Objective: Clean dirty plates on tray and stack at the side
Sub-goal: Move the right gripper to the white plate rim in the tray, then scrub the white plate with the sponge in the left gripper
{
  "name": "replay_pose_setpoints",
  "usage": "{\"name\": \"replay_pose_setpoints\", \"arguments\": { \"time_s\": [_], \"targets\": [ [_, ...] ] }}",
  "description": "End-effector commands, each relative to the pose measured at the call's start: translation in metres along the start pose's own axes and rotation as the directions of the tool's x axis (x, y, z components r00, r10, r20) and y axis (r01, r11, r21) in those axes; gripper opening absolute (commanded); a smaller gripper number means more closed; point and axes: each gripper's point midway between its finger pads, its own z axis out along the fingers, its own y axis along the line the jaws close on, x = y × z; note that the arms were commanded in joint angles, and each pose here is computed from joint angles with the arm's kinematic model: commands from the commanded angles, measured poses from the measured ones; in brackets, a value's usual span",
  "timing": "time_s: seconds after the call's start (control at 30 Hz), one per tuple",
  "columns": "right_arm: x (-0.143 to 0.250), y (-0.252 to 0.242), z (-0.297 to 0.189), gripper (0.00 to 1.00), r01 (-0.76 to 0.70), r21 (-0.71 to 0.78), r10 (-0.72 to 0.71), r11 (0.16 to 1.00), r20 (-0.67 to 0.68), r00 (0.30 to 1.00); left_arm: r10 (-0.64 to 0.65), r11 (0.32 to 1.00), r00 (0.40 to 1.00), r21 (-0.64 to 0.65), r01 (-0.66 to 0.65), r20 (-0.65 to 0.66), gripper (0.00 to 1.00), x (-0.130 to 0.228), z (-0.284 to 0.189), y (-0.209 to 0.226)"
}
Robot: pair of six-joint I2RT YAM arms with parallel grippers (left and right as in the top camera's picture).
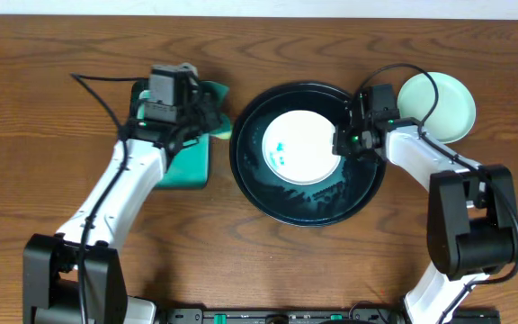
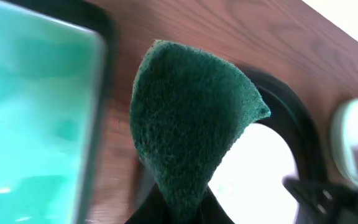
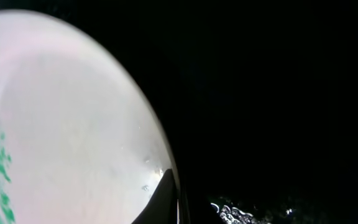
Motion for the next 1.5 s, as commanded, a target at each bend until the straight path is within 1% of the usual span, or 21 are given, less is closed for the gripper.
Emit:
{"name": "replay_pose_setpoints", "arguments": {
  "time_s": [0.0,0.07,0.27,0.47,0.6,0.77,0.87,0.9,1.0,1.1,1.2,1.27,1.37,1.43,1.47],
  "targets": [
    [0.018,-0.006,0.026,0.01,-0.038,0.014,0.038,0.999,-0.063,0.997,0.043,0.998,0.999,0.050,-0.041,-0.026,0.07,0.016,0.008,-0.025],
    [0.016,-0.006,0.026,0.01,-0.040,0.012,0.040,0.999,-0.056,0.998,0.058,0.997,0.998,0.050,-0.057,-0.015,0.07,0.020,0.013,-0.035],
    [0.012,-0.004,0.027,0.01,-0.043,0.006,0.044,0.999,-0.038,0.998,0.040,0.998,0.999,0.059,-0.039,-0.018,0.07,0.042,0.044,-0.058],
    [0.012,-0.002,0.027,0.01,-0.055,0.006,0.056,0.998,-0.040,0.998,-0.023,0.995,0.998,0.097,0.029,-0.056,0.07,0.070,0.088,-0.074],
    [0.013,0.000,0.028,0.01,-0.051,0.004,0.051,0.999,-0.042,0.998,-0.099,0.987,0.992,0.117,0.108,-0.084,0.07,0.090,0.113,-0.082],
    [0.015,0.000,0.028,0.01,-0.049,0.005,0.050,0.999,-0.046,0.998,-0.102,0.984,0.990,0.139,0.114,-0.093,0.07,0.105,0.132,-0.088],
    [0.015,0.000,0.028,0.01,-0.050,0.006,0.051,0.999,-0.050,0.997,-0.075,0.991,0.991,0.101,0.087,-0.113,0.07,0.115,0.141,-0.075],
    [0.015,0.000,0.028,0.01,-0.050,0.007,0.051,0.999,-0.050,0.997,-0.067,0.995,0.991,0.068,0.075,-0.118,0.07,0.119,0.143,-0.066],
    [0.015,0.000,0.028,0.01,-0.050,0.006,0.050,0.999,-0.049,0.998,-0.050,0.995,0.992,-0.092,0.039,-0.119,0.07,0.127,0.145,-0.029],
    [0.016,0.000,0.028,0.01,-0.051,0.008,0.051,0.999,-0.053,0.997,0.018,0.965,0.996,-0.259,-0.040,-0.087,0.07,0.123,0.139,0.008],
    [0.017,0.000,0.028,0.01,-0.051,0.009,0.051,0.999,-0.057,0.997,0.108,0.925,0.991,-0.357,-0.131,-0.084,0.07,0.113,0.133,0.033],
    [0.017,0.000,0.028,0.01,-0.051,0.009,0.051,0.999,-0.057,0.997,0.154,0.909,0.982,-0.374,-0.184,-0.110,0.07,0.109,0.130,0.043],
    [0.018,0.000,0.028,0.01,-0.050,0.009,0.051,0.999,-0.058,0.997,0.144,0.904,0.983,-0.390,-0.177,-0.113,0.07,0.100,0.125,0.051],
    [0.018,0.000,0.028,0.01,-0.050,0.009,0.051,0.999,-0.059,0.997,0.128,0.919,0.987,-0.361,-0.156,-0.101,0.07,0.091,0.121,0.044],
    [0.018,0.000,0.028,0.01,-0.049,0.010,0.050,0.999,-0.060,0.997,0.118,0.935,0.988,-0.324,-0.143,-0.095,0.07,0.085,0.117,0.035]
  ]
}}
